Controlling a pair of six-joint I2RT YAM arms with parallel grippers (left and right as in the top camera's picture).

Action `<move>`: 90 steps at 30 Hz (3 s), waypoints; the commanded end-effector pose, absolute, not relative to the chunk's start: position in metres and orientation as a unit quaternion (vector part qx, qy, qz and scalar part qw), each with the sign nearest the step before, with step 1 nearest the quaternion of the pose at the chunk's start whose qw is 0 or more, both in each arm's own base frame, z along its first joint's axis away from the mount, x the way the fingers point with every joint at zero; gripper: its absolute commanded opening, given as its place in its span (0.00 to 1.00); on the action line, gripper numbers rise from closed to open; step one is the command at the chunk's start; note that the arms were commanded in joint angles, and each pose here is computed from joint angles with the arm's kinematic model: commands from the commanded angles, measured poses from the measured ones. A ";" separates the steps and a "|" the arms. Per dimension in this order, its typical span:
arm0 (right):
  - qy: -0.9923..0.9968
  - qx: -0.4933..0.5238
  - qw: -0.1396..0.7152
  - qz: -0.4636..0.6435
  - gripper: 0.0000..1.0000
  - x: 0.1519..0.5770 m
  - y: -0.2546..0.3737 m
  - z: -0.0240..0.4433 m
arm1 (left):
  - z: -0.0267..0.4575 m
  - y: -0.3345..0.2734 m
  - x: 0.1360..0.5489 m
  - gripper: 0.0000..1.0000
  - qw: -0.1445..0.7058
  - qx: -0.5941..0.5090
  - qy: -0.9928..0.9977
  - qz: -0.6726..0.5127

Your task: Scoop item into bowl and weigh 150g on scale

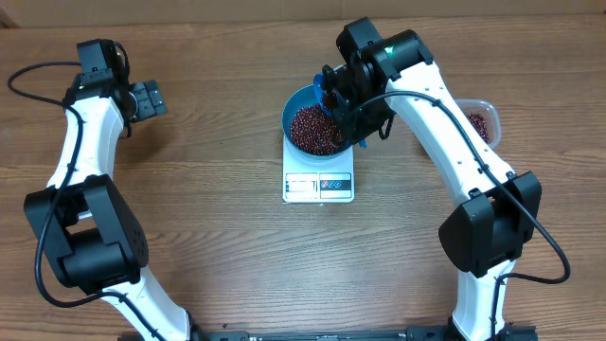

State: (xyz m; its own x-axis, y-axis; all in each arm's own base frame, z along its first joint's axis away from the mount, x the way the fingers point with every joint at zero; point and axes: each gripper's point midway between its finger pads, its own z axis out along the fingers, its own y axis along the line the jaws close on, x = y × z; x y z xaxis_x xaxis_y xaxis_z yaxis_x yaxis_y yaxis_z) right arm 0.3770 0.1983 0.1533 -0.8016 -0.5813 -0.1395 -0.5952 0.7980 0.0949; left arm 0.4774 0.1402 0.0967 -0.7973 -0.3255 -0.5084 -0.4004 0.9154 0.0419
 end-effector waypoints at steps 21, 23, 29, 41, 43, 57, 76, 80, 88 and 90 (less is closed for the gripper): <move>0.945 -0.263 0.094 0.170 0.04 0.392 0.203 0.184 | 0.192 -0.100 0.382 0.98 0.197 0.247 0.924 -0.216; 0.945 -0.251 0.088 0.191 0.04 0.391 0.204 0.186 | 0.186 -0.112 0.379 0.98 0.188 0.266 0.920 -0.219; 0.922 -0.234 0.084 0.298 0.04 0.391 0.195 0.203 | 0.172 -0.129 0.375 1.00 0.179 0.298 0.916 -0.201; 0.928 -0.169 0.098 0.318 0.04 0.404 0.140 0.214 | 0.139 -0.150 0.377 0.95 0.142 0.315 0.914 -0.213; 0.932 -0.145 0.097 0.316 0.04 0.406 0.121 0.214 | 0.129 -0.164 0.369 0.93 0.118 0.326 0.913 -0.217; 0.960 -0.029 0.090 0.263 0.04 0.406 0.017 0.202 | 0.097 -0.203 0.301 0.89 -0.003 0.397 0.908 -0.134; 0.974 -0.008 0.068 0.216 0.04 0.400 0.001 0.192 | 0.073 -0.189 0.287 1.00 -0.035 0.383 0.919 -0.085; 0.976 -0.006 0.064 0.208 0.04 0.399 -0.002 0.191 | 0.066 -0.190 0.291 1.00 -0.020 0.374 0.923 -0.086; 0.976 -0.006 0.064 0.208 0.04 0.399 -0.002 0.191 | 0.102 -0.190 0.293 1.00 0.052 0.372 0.922 -0.093; 0.976 -0.006 0.064 0.208 0.04 0.399 -0.002 0.191 | 0.109 -0.189 0.290 1.00 0.076 0.373 0.920 -0.096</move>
State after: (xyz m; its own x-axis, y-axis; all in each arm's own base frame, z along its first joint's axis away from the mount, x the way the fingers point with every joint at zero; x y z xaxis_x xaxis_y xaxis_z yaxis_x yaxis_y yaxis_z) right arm 0.3968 -0.0010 0.1667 -0.9985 0.0132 -0.0539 -0.0107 0.9070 0.4210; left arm 0.2915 -0.1903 0.0788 -0.7137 0.6924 -0.1063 0.6997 0.6976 -0.1539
